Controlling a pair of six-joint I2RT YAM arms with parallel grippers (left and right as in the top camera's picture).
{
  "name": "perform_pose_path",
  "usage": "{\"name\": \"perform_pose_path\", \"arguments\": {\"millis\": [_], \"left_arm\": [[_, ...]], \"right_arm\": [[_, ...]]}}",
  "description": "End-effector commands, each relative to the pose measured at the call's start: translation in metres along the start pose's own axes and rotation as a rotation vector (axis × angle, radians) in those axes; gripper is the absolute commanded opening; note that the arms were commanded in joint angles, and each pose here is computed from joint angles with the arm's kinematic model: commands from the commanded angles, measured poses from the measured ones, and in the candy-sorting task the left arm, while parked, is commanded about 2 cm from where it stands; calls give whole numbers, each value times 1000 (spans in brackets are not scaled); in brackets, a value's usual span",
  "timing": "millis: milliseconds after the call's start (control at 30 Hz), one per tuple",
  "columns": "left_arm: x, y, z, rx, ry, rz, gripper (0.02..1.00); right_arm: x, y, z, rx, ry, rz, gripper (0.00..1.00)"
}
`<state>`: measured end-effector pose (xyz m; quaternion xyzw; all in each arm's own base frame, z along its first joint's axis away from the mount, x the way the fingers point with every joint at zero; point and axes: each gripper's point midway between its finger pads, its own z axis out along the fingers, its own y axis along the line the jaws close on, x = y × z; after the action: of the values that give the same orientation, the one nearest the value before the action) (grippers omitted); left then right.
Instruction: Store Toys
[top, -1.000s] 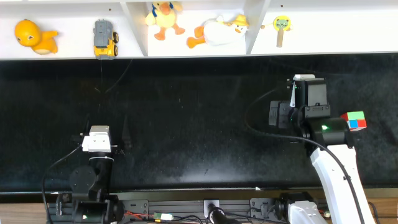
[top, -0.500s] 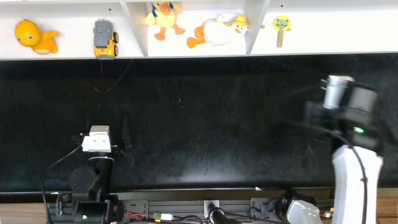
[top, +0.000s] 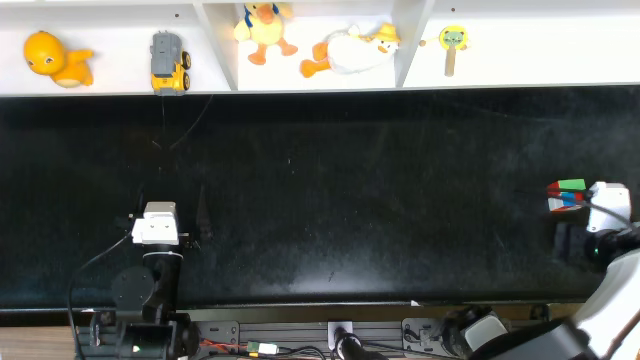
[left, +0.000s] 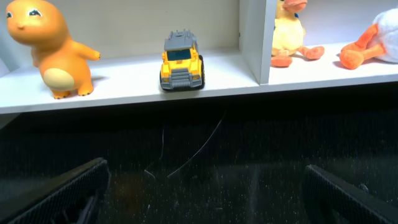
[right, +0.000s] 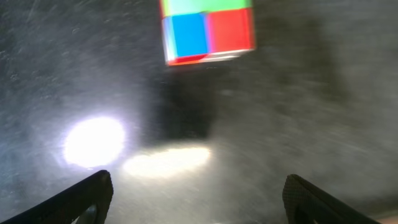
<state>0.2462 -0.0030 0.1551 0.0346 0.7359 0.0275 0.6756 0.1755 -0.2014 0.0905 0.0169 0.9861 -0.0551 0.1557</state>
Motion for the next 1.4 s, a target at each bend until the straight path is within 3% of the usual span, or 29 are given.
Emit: {"name": "perform_pose_path", "arguments": {"millis": [33, 300, 600, 867, 1400], "left_arm": [[-1, 0, 0, 1, -6, 18, 998], [-1, 0, 0, 1, -6, 18, 998], [-1, 0, 0, 1, -7, 18, 998], [-1, 0, 0, 1, -7, 18, 998], [-1, 0, 0, 1, -6, 18, 996]], "right_arm": [[-29, -9, 5, -81, -84, -51, 890], [-52, -35, 14, -81, -74, -75, 899], [-63, -21, 37, -134, -36, -141, 893], [-75, -17, 49, -131, -41, -184, 879], [-82, -25, 53, -92, -62, -157, 844]]}}
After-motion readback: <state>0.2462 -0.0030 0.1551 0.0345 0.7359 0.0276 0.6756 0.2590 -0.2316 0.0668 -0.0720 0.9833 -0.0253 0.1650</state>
